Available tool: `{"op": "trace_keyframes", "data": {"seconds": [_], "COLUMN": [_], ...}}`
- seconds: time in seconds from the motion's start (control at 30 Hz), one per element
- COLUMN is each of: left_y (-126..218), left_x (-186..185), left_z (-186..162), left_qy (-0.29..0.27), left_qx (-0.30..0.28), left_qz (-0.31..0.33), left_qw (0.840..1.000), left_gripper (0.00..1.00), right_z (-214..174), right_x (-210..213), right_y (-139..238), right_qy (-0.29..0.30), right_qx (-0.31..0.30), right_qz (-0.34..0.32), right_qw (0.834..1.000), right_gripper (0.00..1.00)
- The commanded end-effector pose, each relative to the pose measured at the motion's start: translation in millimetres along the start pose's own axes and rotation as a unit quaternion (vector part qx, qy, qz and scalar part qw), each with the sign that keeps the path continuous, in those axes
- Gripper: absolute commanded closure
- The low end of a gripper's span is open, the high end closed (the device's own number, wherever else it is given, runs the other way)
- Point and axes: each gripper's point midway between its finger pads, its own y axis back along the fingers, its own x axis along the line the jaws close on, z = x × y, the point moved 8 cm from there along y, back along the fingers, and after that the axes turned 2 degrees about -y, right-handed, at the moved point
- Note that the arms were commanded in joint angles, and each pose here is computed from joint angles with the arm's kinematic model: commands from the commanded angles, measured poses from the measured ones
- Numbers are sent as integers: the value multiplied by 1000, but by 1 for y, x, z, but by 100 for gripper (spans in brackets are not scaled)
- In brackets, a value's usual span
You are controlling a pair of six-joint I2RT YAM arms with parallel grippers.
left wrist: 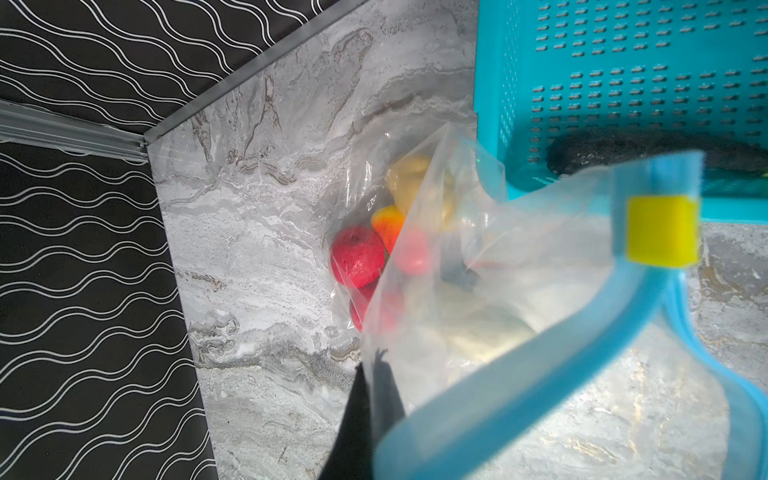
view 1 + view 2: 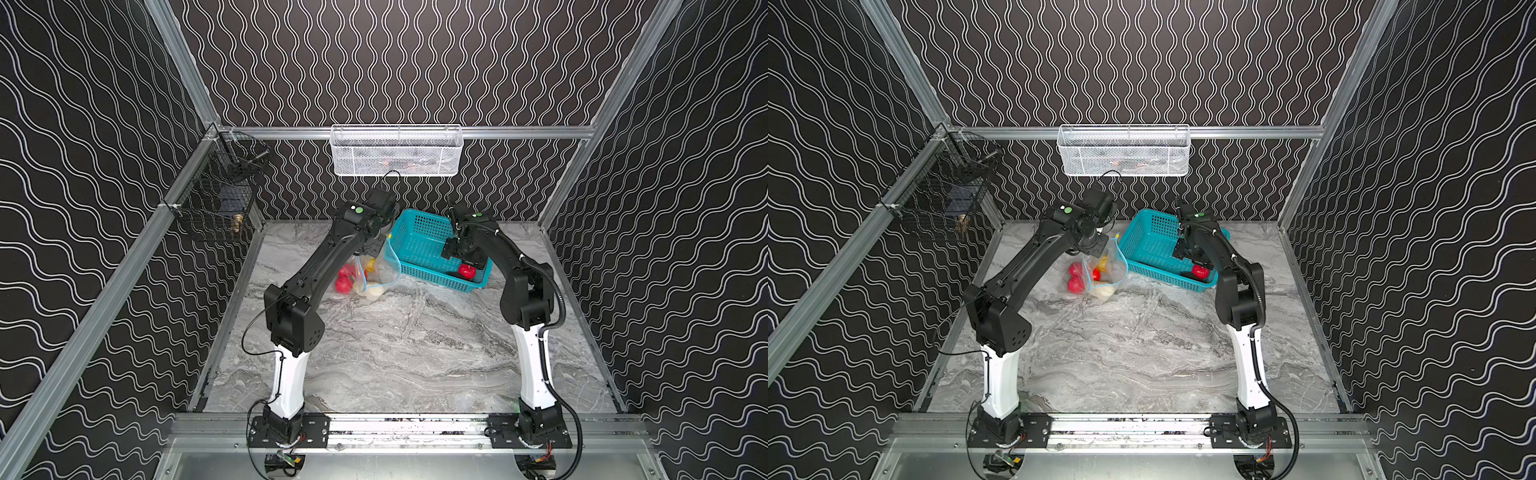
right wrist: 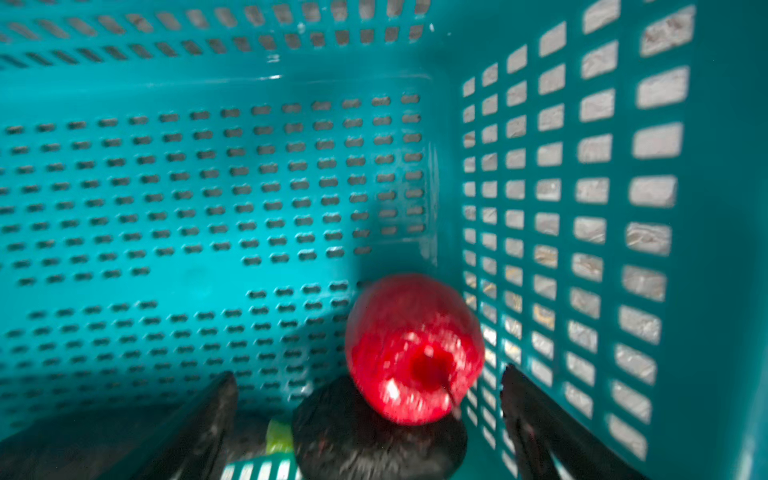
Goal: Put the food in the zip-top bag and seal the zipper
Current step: 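Lower the right gripper around the red apple and close on it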
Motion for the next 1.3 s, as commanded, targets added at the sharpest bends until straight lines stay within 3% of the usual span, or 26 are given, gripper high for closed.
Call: {"op": "trace_keyframes", "data": {"seconds": [0.0,0.6,0.93,1.27], "left_y": [0,-4,-2,-2], "left_x": [2,1,2,1], "left_z": [0,4,3,-2], "left_qy": [-4,-1,0,-1], "left_qx": [3,6,3,2], "left_qz": [10,16,15,8], "left_qw": [1000,1000,1000,1000], "left_gripper": [100,100,100,100], "right_z": [-2,-11,-12,-11], "right_x": [-2,2,3,5], "right_y": [-8,-40,-42,-42], "right_qy": [3,1,-1,-1], "right_qx": [1,33,40,50], "right_qz": [-17,-23,-15,-4], "right_qw": [1000,999,999,999], "right_gripper": [1,17,21,35]}}
